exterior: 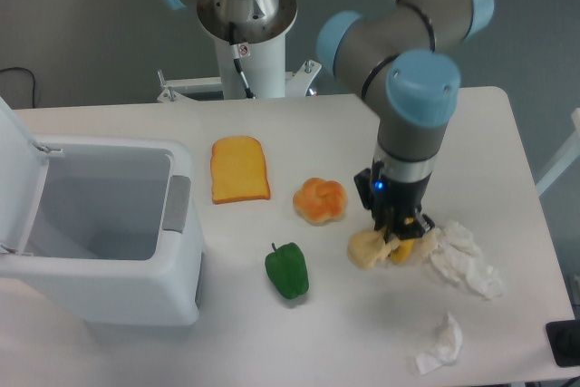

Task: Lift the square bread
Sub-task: 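Lift the gripped bread roll up off the table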

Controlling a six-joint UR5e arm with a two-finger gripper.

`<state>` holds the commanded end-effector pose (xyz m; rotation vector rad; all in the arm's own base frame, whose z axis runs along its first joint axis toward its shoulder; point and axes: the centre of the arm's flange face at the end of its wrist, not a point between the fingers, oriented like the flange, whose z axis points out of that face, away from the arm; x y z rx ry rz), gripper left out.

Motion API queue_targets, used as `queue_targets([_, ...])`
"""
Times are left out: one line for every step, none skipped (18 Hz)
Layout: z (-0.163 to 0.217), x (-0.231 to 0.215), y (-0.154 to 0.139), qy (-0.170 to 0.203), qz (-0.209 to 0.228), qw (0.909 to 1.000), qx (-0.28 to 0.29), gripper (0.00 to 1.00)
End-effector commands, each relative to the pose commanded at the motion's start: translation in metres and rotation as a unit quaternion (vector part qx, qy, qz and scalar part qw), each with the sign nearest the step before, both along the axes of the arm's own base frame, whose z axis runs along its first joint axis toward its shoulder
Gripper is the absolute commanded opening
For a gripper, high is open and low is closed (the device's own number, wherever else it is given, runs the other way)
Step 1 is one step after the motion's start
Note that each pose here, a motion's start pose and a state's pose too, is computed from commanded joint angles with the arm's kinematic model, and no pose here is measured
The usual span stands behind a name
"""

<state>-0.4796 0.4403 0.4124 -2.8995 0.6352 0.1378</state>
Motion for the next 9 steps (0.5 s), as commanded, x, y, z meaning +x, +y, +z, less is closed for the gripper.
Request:
queue_targets([0.005,0.000,-0.001,-0.009,0.001,1.0000,0.002,0.25])
queue_targets([0.011,-0.003,-0.005,-0.016,0.005,0.9998,0.004,0.25])
queue_targets([0.018,-0.004,-0.010,-0.017,0.008,0.9998,0.009,0.25])
queue_targets([0.022,-0.003,-0.012,-0.019,0.008,0.9997,0.015,0.25])
queue_targets([0.023,-0.008,-0.019,-0.022,0.008,0.9995,0.023,0.25])
queue_targets([0.022,-0.011,-0.025,-0.026,0.002,0.9993,0.028,0.25])
queue_targets([0.022,-0.011,-0.029,-0.027,-0.008,0.9992,0.027,0.25])
queue_targets([0.022,-0.010,-0.032,-0.029,-0.018,0.9991,0.025,0.25])
queue_targets([0.022,-0.012,-0.036,-0.030,-0.026,0.9989,0.023,0.25])
